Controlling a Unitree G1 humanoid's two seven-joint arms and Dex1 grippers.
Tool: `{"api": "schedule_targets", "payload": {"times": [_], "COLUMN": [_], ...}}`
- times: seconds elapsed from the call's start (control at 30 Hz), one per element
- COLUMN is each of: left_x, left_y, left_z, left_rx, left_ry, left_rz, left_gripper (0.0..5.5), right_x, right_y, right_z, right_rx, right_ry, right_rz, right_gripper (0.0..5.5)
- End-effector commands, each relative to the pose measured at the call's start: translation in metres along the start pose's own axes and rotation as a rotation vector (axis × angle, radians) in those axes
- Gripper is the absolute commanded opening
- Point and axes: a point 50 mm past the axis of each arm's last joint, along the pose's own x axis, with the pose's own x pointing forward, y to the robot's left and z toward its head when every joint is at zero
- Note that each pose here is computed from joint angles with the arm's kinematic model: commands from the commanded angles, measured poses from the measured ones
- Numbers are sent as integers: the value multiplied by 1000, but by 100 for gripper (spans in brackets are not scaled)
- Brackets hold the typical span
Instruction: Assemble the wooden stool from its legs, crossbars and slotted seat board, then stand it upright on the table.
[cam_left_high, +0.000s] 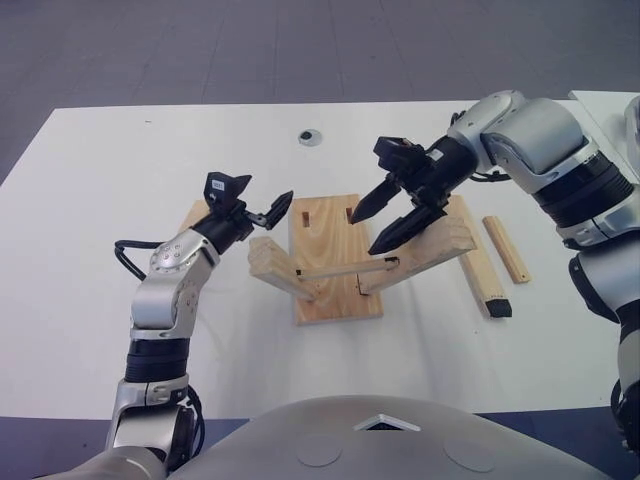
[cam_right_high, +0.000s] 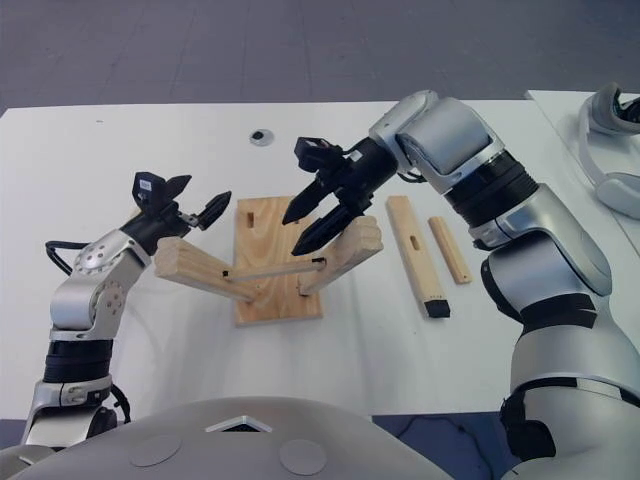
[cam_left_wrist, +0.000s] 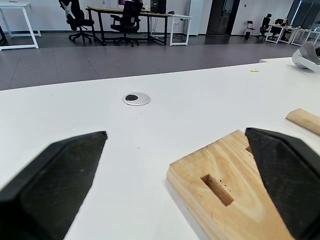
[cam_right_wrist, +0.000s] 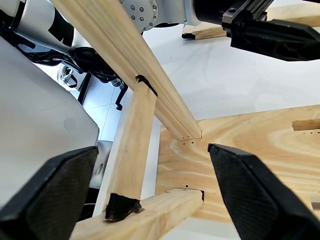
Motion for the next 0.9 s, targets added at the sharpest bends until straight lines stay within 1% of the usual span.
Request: {"api": "schedule_targets", "payload": {"times": [0.03,0.1,0.17,0.23,0.27,0.3,0.37,0.43,0.47,0.5,0.57,0.63,0.67,0.77,0.83,0.9], "left_x": [1,1,-2,-5,-6,-7,-10,-13,-15,-16,-16,-17,-18,-20,-18,-17], "left_y": [-7,-10,-11,-10,-10,-11,-12,-13,-13,-13,-12,-11,-10,-8,-7,-6], "left_z": [-3,-5,-8,-10,-10,-11,-14,-18,-20,-21,-21,-21,-21,-22,-22,-21], "left_rx": [-21,-29,-36,-42,-44,-45,-58,-76,-83,-87,-90,-90,-90,-92,-92,-85], "left_ry": [4,5,4,-4,-8,-13,-23,-33,-39,-45,-58,-67,-70,-76,-78,-79], "left_rz": [-13,-13,4,34,44,58,86,119,138,150,170,189,199,217,213,208], "left_gripper": [511,511,511,511,511,511,511,511,511,511,511,511,511,511,511,511], "right_x": [0,-1,-14,-42,-54,-67,-85,-91,-90,-87,-79,-74,-70,-46,-35,-26], "right_y": [0,-3,-13,-25,-24,-18,12,55,77,100,131,148,154,157,152,149], "right_z": [-3,-2,9,35,47,58,70,74,74,70,63,55,46,0,-25,-44], "right_rx": [1,-13,-79,-213,-240,-290,-362,-391,-378,-370,-316,-206,-123,112,229,293], "right_ry": [59,76,48,-64,-142,-202,-299,-348,-347,-320,-290,-297,-292,-231,-219,-181], "right_rz": [1,-15,-118,-414,-510,-591,-604,-450,-319,-195,-22,88,144,196,165,111], "right_gripper": [412,412,412,412,412,412,412,412,412,412,412,412,412,412,412,412]}}
